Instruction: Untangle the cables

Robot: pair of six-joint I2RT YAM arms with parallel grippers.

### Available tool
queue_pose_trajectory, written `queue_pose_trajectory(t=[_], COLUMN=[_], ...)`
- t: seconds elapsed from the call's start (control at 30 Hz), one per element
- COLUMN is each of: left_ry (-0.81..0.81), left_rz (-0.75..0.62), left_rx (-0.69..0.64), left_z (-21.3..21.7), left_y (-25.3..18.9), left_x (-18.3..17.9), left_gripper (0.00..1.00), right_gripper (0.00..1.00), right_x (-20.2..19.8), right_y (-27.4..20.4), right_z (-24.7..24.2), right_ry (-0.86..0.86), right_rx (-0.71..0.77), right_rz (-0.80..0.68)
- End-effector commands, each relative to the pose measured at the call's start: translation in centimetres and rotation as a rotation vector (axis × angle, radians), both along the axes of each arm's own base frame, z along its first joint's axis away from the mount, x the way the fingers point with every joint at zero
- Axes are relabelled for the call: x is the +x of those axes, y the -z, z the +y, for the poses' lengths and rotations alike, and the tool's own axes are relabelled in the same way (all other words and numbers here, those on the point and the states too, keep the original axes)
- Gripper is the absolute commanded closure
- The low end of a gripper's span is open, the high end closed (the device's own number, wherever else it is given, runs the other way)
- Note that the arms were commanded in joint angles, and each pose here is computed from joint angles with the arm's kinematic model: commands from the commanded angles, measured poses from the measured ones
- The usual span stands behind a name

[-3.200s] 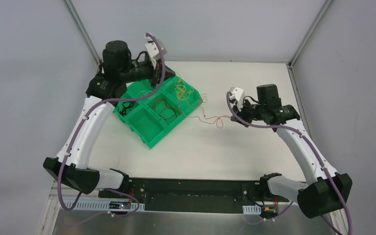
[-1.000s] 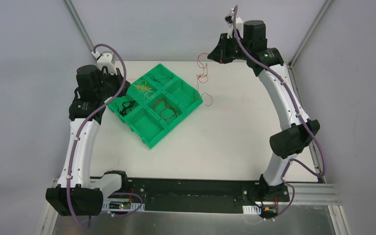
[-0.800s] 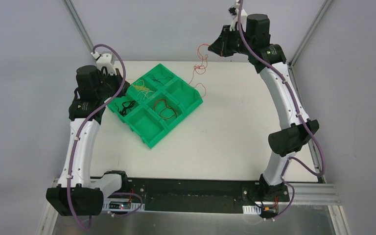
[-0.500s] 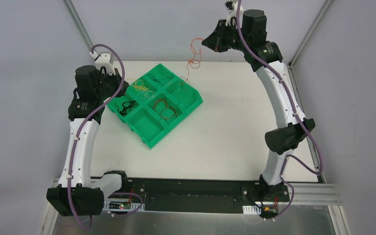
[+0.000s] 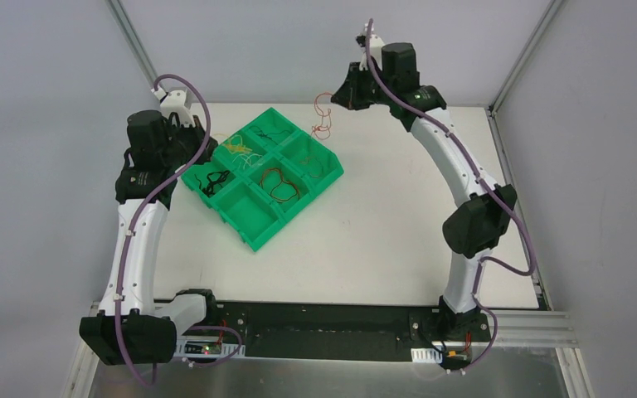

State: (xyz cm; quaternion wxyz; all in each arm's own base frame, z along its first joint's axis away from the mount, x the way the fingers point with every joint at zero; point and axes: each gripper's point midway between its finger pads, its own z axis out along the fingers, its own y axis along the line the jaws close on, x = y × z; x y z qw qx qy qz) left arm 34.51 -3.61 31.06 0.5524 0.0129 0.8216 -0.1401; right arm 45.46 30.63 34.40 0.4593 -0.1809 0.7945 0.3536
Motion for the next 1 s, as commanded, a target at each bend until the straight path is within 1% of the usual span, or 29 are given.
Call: queue_pose_trajectory(t=[0.0,0.13,0.23,0.33,0.57,0.67,0.8,0.83,0.97], left_ry=[0.004,0.013,0.022,0.028,0.050,0.050,0.098,0.120,0.225], left_rz=[-0.036,-0.025,-0.002,0.027,0.095,0.115,0.150,0.164,0.228], left_rx=[-0.007,0.001,0.006,0.013,0.044,0.051,0.080,0.088,0.155], left_z=[0.1,0.0,0.0,0.0,0.0,0.1,-0.1,-0.3,-0.7], left_y=[-1.3,-0.9,-0.3,0.7,2.5,3.0,3.8,4.1,6.0], left_x=[0.0,-0.2,-0.4,-0.8,-1.9,-2.3,-2.9,-3.1,-4.8], left_gripper=[1.00,1.00,1.00,1.00,1.00,1.00,1.00,1.00,1.00], right_gripper=[1.00,1.00,1.00,1.00,1.00,1.00,1.00,0.96,0.63], right_x=[1.4,2.3,1.9,1.1,0.5,-1.0,-1.5,-1.2,-0.3], right_y=[3.3,8.3,11.4,13.3,16.3,16.2,16.6,16.8,16.5], right_z=[0.4,0.5,1.4,3.0,5.7,7.4,8.3,8.0,6.1], right_ry=[0.021,0.056,0.020,-0.036,-0.110,-0.183,-0.189,-0.175,-0.126], right_rx=[-0.075,-0.204,-0.234,-0.222,-0.207,-0.192,-0.199,-0.210,-0.229], right_rz=[-0.037,-0.032,0.019,0.060,0.132,0.122,0.114,0.119,0.141])
